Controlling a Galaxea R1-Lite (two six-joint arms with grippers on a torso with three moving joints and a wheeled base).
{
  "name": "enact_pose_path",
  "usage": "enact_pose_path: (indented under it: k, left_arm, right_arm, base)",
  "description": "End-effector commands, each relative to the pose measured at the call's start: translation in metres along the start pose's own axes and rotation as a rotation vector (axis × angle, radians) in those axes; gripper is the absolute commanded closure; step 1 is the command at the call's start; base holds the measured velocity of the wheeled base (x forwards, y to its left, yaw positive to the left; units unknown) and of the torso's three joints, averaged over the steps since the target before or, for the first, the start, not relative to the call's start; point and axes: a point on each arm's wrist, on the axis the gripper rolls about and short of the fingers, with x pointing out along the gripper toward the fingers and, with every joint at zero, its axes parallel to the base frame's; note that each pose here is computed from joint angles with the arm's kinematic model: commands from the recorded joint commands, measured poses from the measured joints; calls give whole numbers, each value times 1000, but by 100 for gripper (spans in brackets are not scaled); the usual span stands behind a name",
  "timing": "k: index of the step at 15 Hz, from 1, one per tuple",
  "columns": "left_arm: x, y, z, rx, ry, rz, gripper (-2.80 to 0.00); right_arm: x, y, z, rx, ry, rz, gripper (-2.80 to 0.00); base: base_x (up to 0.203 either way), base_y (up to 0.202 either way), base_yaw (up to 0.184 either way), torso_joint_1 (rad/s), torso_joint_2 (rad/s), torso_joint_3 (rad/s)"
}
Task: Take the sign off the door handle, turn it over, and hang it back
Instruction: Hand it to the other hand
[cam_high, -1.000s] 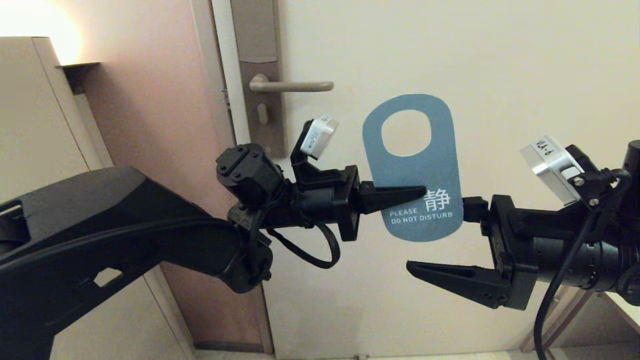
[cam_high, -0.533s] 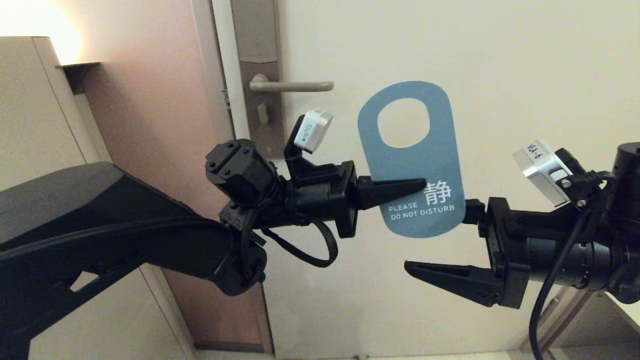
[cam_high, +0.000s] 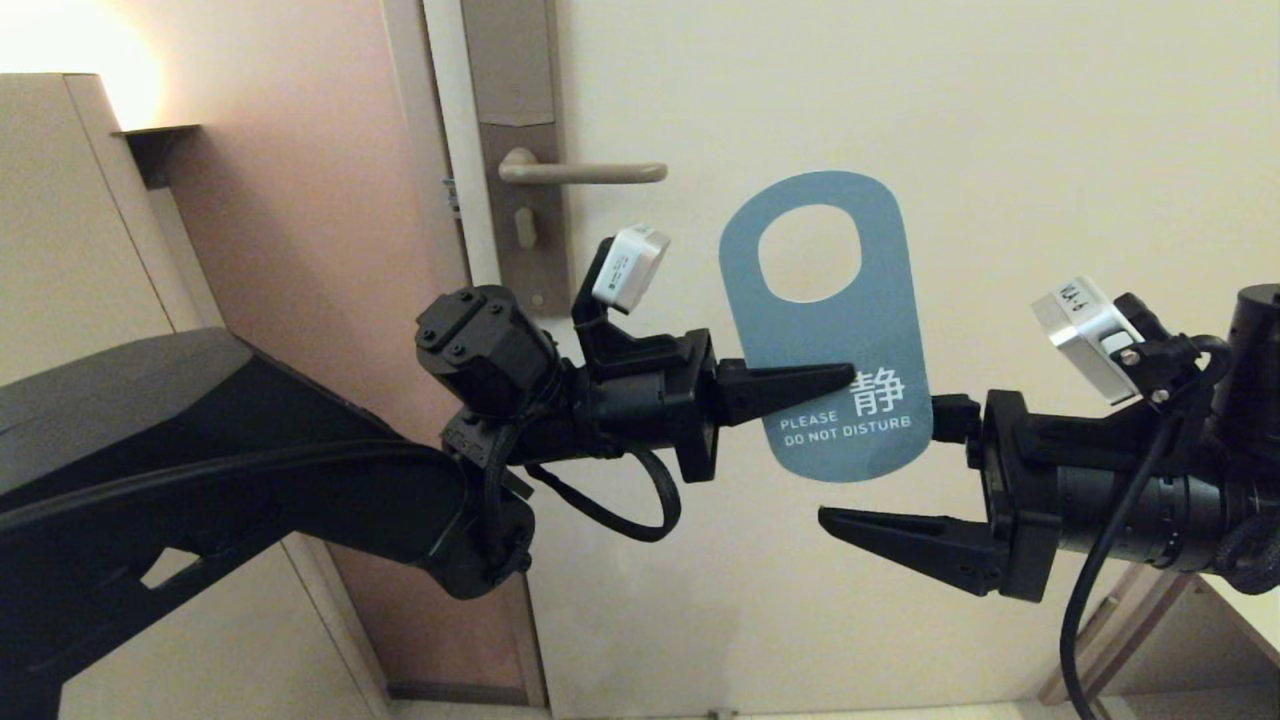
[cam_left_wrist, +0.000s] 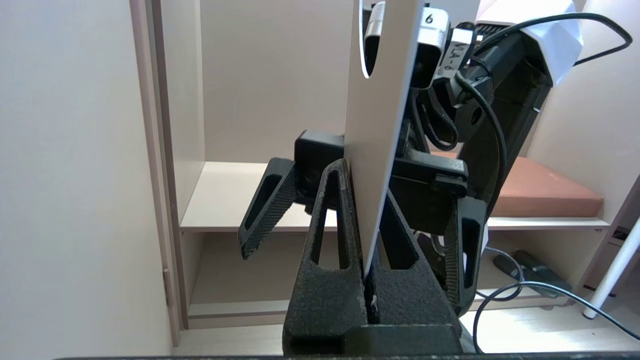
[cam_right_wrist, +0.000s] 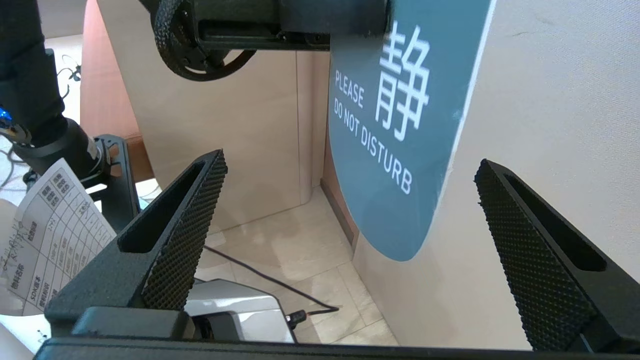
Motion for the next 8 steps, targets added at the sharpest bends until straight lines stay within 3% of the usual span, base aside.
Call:
enact_pose_path:
  k: [1, 8]
  left_arm:
    - [0, 0, -1, 8, -3, -8, 0]
    - [-2, -6, -5, -9, 11, -7, 0]
  right_arm:
    - [-1, -1, 2, -4, -7, -2, -280]
    - [0, -6, 8, -16, -25, -17, -280]
  base:
    - [0, 0, 0, 0, 0, 0]
    - [0, 0, 0, 0, 0, 0]
